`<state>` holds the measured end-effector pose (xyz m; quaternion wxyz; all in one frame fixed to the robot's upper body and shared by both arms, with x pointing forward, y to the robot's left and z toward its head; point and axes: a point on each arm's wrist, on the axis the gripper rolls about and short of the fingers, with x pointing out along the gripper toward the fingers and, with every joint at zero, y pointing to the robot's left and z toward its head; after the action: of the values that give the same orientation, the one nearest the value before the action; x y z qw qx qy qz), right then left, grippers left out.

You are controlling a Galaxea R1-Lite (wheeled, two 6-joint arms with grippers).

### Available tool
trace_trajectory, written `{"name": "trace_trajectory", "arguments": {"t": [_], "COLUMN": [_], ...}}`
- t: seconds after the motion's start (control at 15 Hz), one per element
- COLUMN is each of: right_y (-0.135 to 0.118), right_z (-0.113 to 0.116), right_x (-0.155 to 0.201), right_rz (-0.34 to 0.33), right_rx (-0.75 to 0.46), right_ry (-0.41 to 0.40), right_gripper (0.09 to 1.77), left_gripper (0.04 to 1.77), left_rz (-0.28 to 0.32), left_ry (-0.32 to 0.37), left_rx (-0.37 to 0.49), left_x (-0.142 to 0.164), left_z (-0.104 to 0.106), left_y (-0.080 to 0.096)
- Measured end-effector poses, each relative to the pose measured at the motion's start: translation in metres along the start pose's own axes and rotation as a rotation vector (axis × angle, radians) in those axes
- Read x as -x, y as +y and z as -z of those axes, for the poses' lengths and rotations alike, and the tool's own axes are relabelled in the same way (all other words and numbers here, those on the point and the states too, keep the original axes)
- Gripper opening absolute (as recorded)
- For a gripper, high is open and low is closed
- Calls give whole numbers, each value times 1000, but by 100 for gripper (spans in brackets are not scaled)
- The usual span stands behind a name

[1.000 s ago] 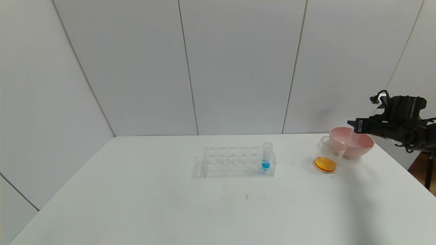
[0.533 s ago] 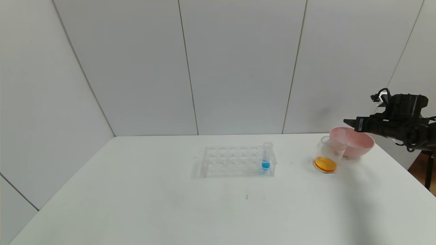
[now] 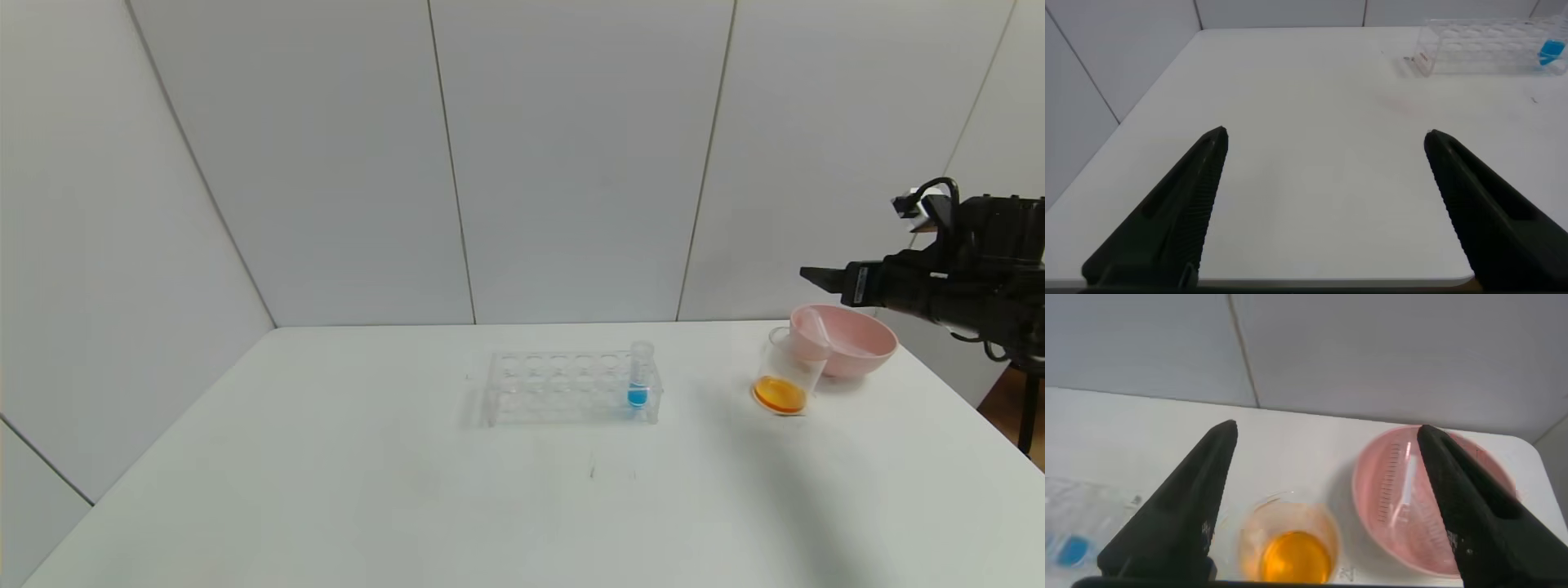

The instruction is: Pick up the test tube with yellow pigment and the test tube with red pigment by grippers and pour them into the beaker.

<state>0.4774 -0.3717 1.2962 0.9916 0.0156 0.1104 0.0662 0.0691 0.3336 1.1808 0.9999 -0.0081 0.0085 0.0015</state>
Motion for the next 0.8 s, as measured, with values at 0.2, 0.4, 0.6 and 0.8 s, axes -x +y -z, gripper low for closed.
{"name": "trace_trajectory", "arguments": {"t": [0.2, 0.4, 0.6, 0.8], "right_y": [27, 41, 50, 58], "right_z": [-2, 1, 5, 7], "right_x": [41, 86, 133, 176], "right_rz": [-19, -24, -24, -29], "right_rx": [17, 28, 35, 46], "right_ry": [-55, -102, -145, -202], "right_gripper": [162, 165, 167, 168], "left_gripper": [172, 172, 172, 172], "left_rz": [0, 0, 0, 0], "left_ry": [0, 0, 0, 0], "left_rx": [0, 0, 0, 0], "left_x": [0, 0, 0, 0], "left_z": [0, 0, 0, 0], "left_y": [0, 0, 0, 0]}}
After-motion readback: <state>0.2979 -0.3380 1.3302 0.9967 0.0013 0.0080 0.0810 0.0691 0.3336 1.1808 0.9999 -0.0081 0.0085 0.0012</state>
